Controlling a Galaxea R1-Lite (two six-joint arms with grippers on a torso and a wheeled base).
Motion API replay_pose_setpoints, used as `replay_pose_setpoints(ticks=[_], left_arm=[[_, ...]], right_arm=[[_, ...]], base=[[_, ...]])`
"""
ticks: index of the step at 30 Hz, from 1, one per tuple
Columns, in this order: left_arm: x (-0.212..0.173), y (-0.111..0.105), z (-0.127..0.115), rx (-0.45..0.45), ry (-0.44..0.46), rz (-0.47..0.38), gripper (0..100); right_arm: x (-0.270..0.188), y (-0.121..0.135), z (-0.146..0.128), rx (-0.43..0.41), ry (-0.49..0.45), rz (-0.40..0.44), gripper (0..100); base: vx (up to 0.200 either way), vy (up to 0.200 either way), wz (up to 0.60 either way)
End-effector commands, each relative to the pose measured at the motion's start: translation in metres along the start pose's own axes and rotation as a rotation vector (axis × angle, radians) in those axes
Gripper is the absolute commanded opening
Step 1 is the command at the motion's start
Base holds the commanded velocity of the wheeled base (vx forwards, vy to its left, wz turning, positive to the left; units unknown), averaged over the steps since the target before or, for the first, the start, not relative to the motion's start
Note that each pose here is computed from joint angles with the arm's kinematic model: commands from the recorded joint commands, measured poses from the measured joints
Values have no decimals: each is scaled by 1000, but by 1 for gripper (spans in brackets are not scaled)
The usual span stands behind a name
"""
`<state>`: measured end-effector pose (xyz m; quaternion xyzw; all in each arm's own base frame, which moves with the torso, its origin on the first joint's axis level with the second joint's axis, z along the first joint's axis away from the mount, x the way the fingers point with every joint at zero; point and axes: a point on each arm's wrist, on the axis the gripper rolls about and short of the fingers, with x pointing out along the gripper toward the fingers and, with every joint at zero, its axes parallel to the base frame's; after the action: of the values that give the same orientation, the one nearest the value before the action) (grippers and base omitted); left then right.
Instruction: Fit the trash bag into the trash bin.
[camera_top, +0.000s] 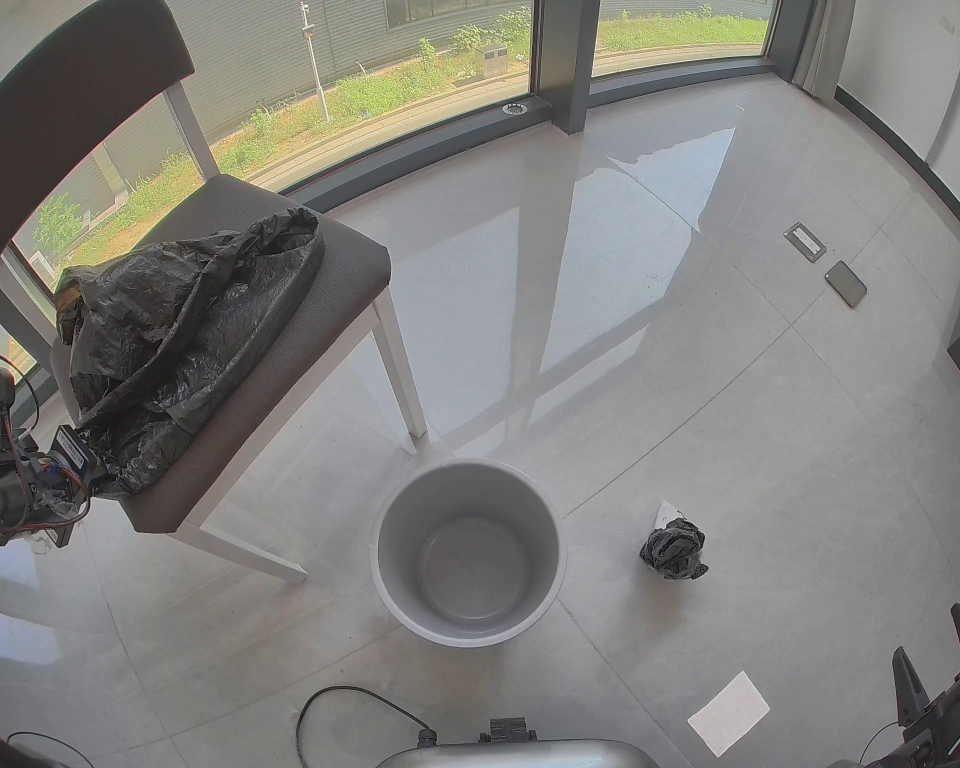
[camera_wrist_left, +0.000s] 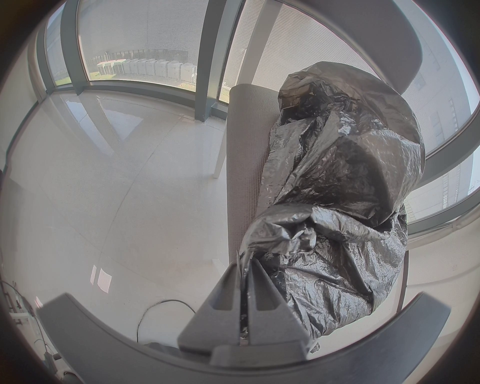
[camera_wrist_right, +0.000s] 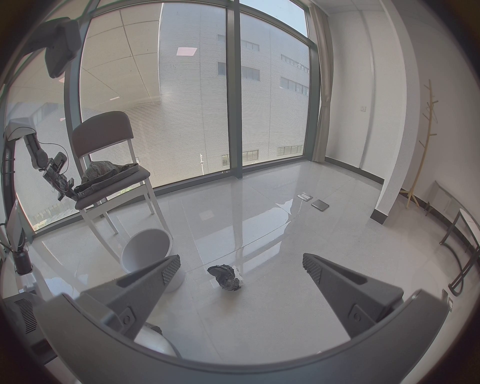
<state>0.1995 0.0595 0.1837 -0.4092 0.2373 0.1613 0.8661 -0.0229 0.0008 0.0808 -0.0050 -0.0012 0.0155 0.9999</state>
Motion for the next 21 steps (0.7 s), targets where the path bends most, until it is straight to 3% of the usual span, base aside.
replay_pose_setpoints(ticks=[1, 6, 12, 17, 18, 20, 21], left_arm=[[-6, -2, 0, 9, -12, -13, 0], [-19, -11, 2, 38, -47, -57, 0], [-63, -48, 4, 279, -98, -207, 0], [-105, -74, -5, 486, -51, -314, 0], [-105, -74, -5, 486, -51, -314, 0], [-115, -80, -7, 553, -49, -347, 0], [-118, -85, -7, 585, -60, -359, 0]], right_arm=[[1, 0, -5, 3, 10, 4, 100], [1, 0, -5, 1, 10, 6, 100], [1, 1, -4, -72, 10, 58, 100], [0, 1, -4, -69, 3, 55, 100], [0, 1, -4, -69, 3, 55, 100], [0, 0, 1, -13, 5, 3, 100], [0, 0, 23, 94, -4, -13, 100]], base=[[0, 0, 0], [0, 0, 0], [0, 0, 0], [0, 0, 0], [0, 0, 0], [0, 0, 0], [0, 0, 0]])
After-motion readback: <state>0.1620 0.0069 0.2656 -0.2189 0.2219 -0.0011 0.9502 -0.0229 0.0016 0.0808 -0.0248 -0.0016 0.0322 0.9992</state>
